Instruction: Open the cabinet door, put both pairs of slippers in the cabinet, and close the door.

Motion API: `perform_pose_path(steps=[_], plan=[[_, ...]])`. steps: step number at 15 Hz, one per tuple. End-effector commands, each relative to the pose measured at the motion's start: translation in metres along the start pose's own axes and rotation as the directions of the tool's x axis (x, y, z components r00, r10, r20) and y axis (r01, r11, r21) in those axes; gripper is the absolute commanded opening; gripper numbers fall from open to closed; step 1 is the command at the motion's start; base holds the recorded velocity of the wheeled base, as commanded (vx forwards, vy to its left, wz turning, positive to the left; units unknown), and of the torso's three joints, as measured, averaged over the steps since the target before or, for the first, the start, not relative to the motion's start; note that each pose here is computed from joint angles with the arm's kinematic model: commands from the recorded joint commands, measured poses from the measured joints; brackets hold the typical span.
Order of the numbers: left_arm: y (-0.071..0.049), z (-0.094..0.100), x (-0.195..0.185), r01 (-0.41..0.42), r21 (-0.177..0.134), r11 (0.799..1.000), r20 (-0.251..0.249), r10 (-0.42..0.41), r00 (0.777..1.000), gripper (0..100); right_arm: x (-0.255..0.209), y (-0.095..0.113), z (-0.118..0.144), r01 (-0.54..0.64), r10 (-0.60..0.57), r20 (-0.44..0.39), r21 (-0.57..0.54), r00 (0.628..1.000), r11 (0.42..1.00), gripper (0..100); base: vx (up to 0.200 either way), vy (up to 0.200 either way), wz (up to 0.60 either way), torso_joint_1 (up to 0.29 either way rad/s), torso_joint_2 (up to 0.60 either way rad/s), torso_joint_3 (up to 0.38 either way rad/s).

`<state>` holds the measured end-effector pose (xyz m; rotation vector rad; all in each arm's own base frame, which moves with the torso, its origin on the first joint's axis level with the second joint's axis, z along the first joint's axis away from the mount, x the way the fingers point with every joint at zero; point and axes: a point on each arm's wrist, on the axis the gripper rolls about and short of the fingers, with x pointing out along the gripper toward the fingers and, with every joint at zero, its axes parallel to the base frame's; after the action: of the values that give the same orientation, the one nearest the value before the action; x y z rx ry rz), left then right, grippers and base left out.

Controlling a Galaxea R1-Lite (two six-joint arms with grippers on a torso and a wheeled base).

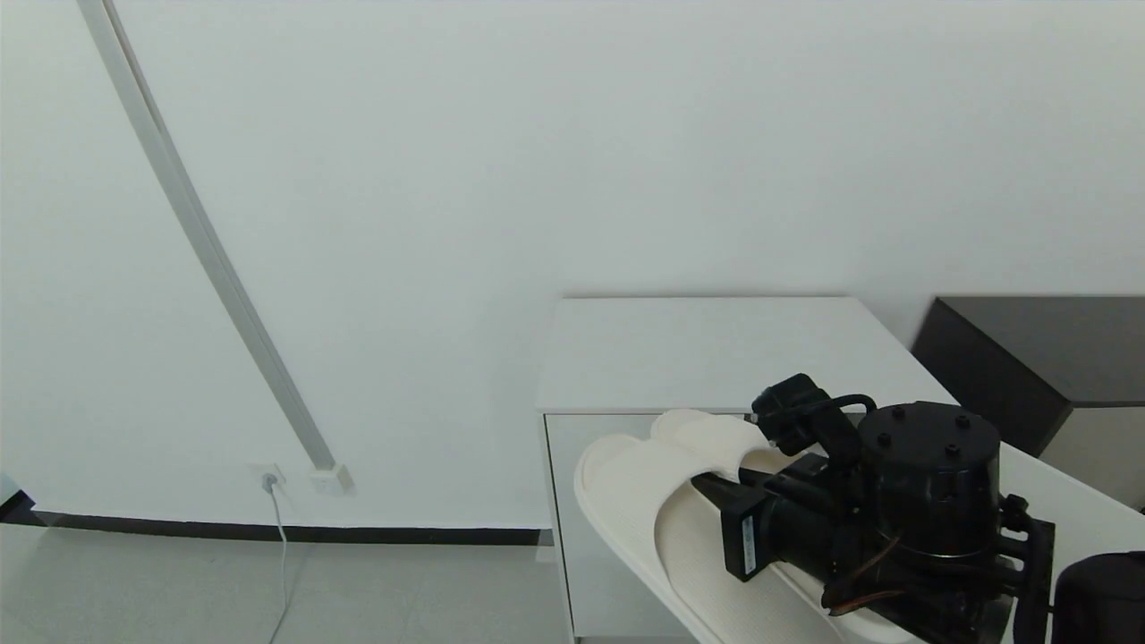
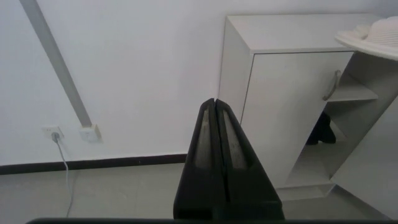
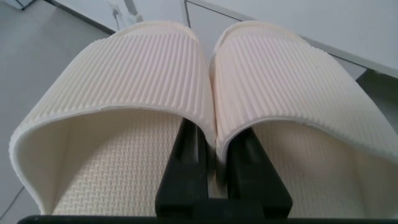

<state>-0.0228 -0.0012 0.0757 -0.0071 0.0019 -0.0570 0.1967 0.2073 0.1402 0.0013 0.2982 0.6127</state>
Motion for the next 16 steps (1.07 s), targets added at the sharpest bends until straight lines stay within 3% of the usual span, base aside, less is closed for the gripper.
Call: perform_pose_path(steps=[1,7,16], plan=[[0.0000,0.0000,0.0000,0.000,-0.001,1.000,0.000,0.000,1.000,0,0.0037,0.0002,-0.0040,0.003,-0.003,-0.013,-0.003,1.000,1.000,0,0.000,0.000,0.00,0.000,0.00,0.000],[0.0000,0.0000,0.0000,0.000,0.001,1.000,0.000,0.000,1.000,0,0.0116,-0.0003,-0.0087,0.041,-0.041,0.006,-0.001,0.999,0.999,0,0.000,0.000,0.00,0.000,0.00,0.000],[0.0000,0.0000,0.0000,0.001,-0.001,1.000,0.000,-0.001,1.000,0,0.0065,-0.0019,-0.0096,0.044,-0.044,0.005,-0.004,0.999,0.999,0,0.000,-0.200,0.00,0.003,0.00,0.003]])
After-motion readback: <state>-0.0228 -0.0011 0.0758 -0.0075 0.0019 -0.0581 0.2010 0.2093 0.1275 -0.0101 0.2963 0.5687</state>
